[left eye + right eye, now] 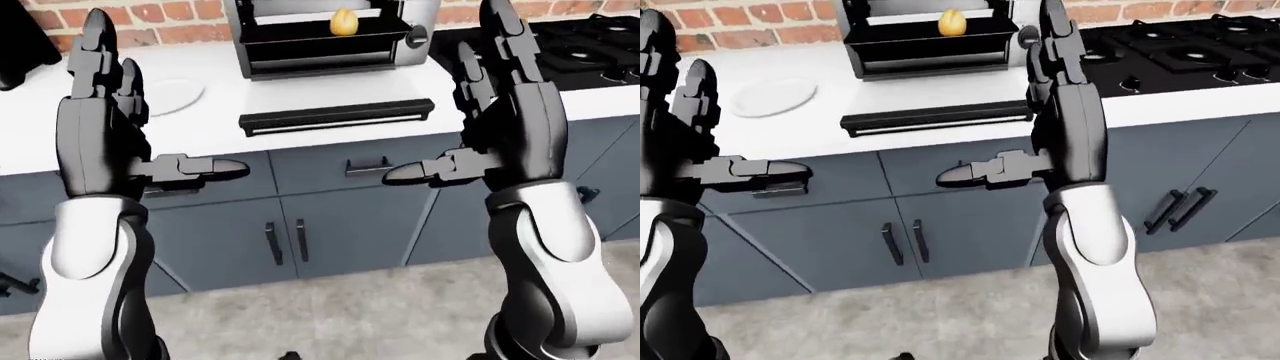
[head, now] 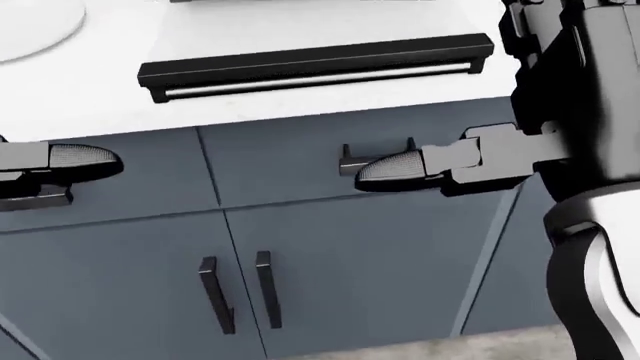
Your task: Pick the bread from the tray and place it on the plate on the counter.
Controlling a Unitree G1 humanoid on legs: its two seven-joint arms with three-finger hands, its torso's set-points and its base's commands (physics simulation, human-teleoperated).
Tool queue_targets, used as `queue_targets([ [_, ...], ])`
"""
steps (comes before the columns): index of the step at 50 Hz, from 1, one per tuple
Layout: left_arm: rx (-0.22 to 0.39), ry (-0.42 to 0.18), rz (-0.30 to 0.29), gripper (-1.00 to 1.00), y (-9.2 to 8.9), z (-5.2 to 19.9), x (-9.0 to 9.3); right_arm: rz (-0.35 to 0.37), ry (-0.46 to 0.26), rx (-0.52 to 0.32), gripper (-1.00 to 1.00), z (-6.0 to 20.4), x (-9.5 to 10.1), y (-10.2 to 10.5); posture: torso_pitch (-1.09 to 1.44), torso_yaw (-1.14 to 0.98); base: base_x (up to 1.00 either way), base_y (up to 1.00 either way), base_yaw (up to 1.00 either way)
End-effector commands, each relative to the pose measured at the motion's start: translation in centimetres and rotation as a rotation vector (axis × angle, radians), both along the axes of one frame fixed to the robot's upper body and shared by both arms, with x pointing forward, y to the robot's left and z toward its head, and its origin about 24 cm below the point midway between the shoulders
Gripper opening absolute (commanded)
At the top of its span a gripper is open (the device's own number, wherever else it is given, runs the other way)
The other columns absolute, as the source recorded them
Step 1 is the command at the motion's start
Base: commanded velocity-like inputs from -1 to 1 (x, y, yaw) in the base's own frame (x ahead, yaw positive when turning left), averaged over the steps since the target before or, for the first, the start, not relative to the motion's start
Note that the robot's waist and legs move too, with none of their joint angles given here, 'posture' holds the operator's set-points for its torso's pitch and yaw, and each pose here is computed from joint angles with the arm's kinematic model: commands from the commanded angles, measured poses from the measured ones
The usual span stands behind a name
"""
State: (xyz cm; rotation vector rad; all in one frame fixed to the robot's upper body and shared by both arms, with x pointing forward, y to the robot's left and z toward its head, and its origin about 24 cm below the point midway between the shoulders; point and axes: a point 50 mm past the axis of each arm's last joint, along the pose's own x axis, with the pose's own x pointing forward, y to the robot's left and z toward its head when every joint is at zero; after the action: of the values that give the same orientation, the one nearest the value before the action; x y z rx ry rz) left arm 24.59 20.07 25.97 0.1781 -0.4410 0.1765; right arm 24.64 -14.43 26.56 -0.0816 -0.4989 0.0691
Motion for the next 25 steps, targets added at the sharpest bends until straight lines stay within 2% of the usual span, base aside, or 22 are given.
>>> queue_targets([
  [1, 0.019, -0.077, 0.017, 1.00, 0.14, 1.31, -0.66, 0.009, -0.067, 0.002, 1.00, 1.15, -0.45, 0.13, 0.00, 0.00, 0.00, 0.41, 0.00],
  [16, 0.025, -0.085, 0.030, 1.00, 0.39, 1.59, -0.89, 0.005, -0.073, 0.009, 1.00, 1.35, -0.58, -0.11, 0.00, 0.00, 0.00, 0.41, 0.00],
  [25, 0.023, -0.088, 0.045, 1.00, 0.77, 1.58, -1.20, -0.004, -0.094, 0.004, 1.00, 1.75, -0.65, -0.05, 0.00, 0.00, 0.00, 0.06, 0.00],
])
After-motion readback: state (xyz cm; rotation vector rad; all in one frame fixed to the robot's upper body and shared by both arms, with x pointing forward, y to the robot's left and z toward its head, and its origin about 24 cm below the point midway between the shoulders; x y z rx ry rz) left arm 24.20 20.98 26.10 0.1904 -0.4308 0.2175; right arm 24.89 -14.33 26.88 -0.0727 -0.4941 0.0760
